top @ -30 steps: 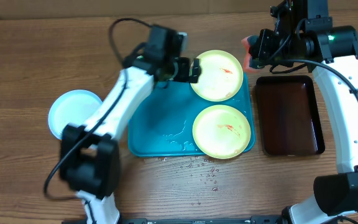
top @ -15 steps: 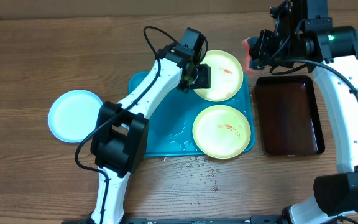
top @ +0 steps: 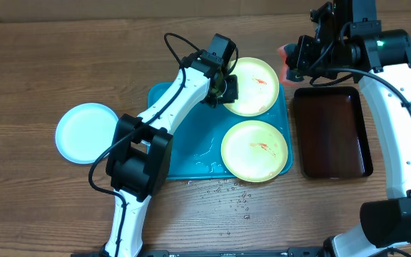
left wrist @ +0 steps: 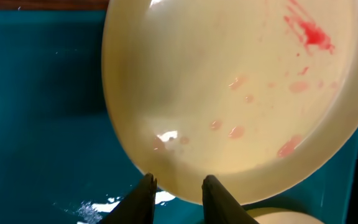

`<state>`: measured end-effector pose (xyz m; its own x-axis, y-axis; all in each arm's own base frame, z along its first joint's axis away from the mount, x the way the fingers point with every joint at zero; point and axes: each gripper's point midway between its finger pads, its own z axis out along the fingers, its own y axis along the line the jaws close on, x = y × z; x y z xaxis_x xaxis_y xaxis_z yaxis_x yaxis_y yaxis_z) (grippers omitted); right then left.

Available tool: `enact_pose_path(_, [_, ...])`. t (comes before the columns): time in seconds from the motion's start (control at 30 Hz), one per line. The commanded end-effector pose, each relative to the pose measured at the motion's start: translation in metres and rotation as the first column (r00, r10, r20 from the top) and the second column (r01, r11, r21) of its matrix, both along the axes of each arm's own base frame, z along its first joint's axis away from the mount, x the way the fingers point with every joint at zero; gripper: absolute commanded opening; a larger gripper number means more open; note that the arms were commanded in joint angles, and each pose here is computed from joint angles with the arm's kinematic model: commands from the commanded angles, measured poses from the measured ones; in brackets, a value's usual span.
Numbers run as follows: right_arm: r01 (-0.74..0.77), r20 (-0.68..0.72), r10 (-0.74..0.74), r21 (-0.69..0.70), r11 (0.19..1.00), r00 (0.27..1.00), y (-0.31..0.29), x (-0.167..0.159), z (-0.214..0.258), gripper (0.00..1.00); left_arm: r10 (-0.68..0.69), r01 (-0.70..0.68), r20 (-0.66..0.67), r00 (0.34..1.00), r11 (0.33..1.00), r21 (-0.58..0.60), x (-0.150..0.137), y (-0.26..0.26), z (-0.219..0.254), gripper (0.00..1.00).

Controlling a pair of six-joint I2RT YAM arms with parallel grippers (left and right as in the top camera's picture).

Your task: Clean dirty plates on tray and stack at the side

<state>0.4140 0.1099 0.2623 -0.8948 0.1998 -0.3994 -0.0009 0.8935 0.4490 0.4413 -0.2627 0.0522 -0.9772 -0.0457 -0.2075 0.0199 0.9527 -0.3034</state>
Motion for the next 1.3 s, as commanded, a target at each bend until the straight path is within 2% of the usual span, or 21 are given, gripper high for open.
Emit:
enact_pose_path(0.0, [-0.003,0.012,0.003,0.001,1.000,1.000,0.001,-0.001,0.004,0.04,0.019,-0.019,-0.006,1.000,0.998,0.055,0.001,0.006,-0.007,0.28])
enact_pose_path(0.13, [-0.002,0.011,0.002,0.001,1.000,1.000,0.001,-0.001,0.004,0.04,0.027,-0.024,-0.027,0.999,0.996,0.091,-0.004,0.013,-0.017,0.30])
enact_pose_path(0.4, [-0.002,0.011,0.002,0.001,1.000,1.000,0.001,-0.001,0.004,0.04,0.023,-0.022,-0.012,1.000,0.997,0.073,0.005,0.007,-0.031,0.30])
enact_pose_path(0.6, [-0.002,0.011,0.002,0.002,1.000,1.000,0.001,-0.001,0.004,0.04,0.027,-0.026,-0.012,1.000,0.998,0.064,0.010,0.008,-0.036,0.14])
enact_pose_path(0.8, [-0.001,0.010,0.001,-0.003,1.000,1.000,0.000,-0.001,0.004,0.04,0.056,-0.064,0.075,0.996,0.991,0.120,0.027,0.018,-0.033,0.04])
enact_pose_path(0.87, [0.002,0.007,-0.002,-0.008,1.000,1.000,-0.001,-0.001,0.003,0.04,0.066,-0.080,0.101,0.993,0.987,0.142,0.032,0.022,-0.033,0.04])
enact_pose_path(1.07, [0.004,-0.003,-0.004,-0.019,1.000,1.000,-0.003,-0.003,0.001,0.04,0.116,-0.156,0.181,0.977,0.962,0.224,0.053,0.053,-0.025,0.04])
enact_pose_path(1.17, [0.003,-0.003,-0.003,-0.018,1.000,1.000,-0.002,-0.003,0.001,0.04,0.113,-0.149,0.150,0.982,0.953,0.262,0.050,0.078,-0.017,0.04])
enact_pose_path(1.27, [-0.004,-0.006,0.003,-0.018,1.000,1.000,0.001,-0.003,-0.001,0.04,0.107,-0.120,0.060,0.993,0.939,0.322,0.033,0.114,-0.015,0.04])
